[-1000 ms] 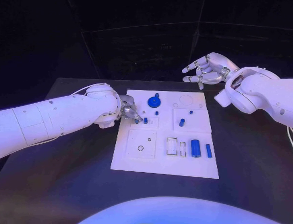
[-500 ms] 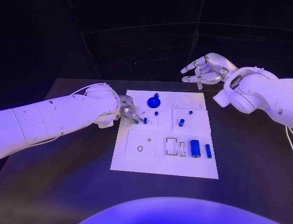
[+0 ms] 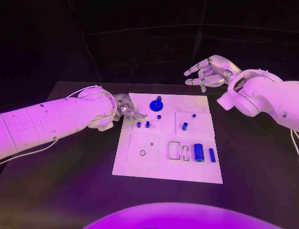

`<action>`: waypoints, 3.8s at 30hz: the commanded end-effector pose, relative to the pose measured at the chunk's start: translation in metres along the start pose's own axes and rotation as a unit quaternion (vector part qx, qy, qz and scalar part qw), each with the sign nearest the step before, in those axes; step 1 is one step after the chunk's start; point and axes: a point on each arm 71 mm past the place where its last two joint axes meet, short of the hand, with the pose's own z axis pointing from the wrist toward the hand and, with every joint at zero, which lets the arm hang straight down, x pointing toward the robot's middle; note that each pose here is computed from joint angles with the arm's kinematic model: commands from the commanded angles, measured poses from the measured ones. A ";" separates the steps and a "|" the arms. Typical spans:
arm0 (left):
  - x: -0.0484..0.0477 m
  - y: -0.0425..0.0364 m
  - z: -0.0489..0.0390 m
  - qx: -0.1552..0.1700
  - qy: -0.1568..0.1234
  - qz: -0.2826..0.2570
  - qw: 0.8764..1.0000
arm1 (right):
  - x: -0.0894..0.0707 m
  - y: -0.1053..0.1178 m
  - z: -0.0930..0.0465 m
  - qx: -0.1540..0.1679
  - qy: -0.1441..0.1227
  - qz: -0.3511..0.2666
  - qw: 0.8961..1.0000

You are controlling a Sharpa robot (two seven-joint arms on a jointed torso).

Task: Assemble the parts on the task board

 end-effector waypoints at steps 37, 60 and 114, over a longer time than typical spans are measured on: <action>0.0188 -0.0763 0.0282 0.238 -0.053 0.159 0.957 | 0.003 0.004 0.004 -0.008 0.005 0.003 1.000; 0.0234 -0.0848 0.0393 0.215 -0.040 0.177 0.960 | 0.005 0.005 0.006 -0.010 0.007 0.004 1.000; -0.0014 -0.0761 0.0074 0.287 -0.102 0.103 0.947 | 0.005 0.005 0.005 -0.010 0.007 0.004 1.000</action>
